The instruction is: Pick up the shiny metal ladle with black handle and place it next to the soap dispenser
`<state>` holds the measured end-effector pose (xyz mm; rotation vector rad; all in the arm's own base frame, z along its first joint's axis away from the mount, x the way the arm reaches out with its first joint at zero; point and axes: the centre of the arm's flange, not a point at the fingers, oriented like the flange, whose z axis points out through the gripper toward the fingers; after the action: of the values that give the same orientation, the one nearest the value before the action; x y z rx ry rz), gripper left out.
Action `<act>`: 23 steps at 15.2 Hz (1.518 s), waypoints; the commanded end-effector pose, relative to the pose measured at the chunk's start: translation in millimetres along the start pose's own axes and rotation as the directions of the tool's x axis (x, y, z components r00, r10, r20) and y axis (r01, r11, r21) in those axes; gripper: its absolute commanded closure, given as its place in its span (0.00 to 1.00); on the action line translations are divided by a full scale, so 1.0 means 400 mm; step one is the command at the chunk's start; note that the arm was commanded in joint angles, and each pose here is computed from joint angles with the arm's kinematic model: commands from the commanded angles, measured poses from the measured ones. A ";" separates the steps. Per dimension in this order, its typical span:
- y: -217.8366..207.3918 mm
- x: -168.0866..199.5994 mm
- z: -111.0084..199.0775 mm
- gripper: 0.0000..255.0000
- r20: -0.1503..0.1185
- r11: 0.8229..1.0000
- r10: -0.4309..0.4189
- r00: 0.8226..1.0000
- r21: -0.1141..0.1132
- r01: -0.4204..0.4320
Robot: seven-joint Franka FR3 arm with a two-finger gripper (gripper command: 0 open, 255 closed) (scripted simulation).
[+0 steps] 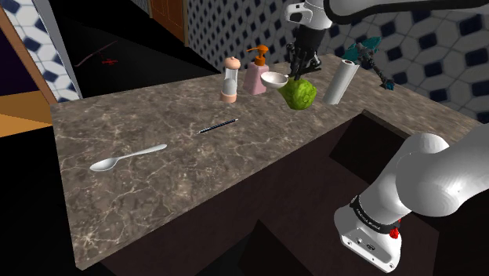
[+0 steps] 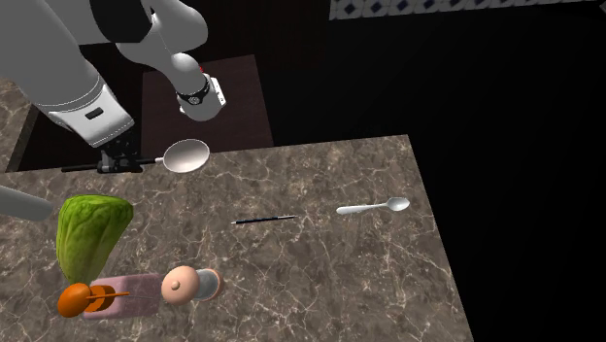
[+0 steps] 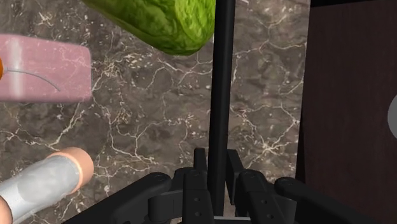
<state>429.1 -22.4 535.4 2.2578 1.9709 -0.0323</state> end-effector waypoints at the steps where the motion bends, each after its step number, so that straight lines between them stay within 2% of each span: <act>1: -0.004 0.001 0.024 1.00 0.000 1.000 0.000 1.000 -0.001 0.000; 23: -0.031 0.034 0.311 1.00 0.000 1.000 0.000 1.000 -0.001 0.000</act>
<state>428.3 -23.8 415.0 2.2579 1.9712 -0.0322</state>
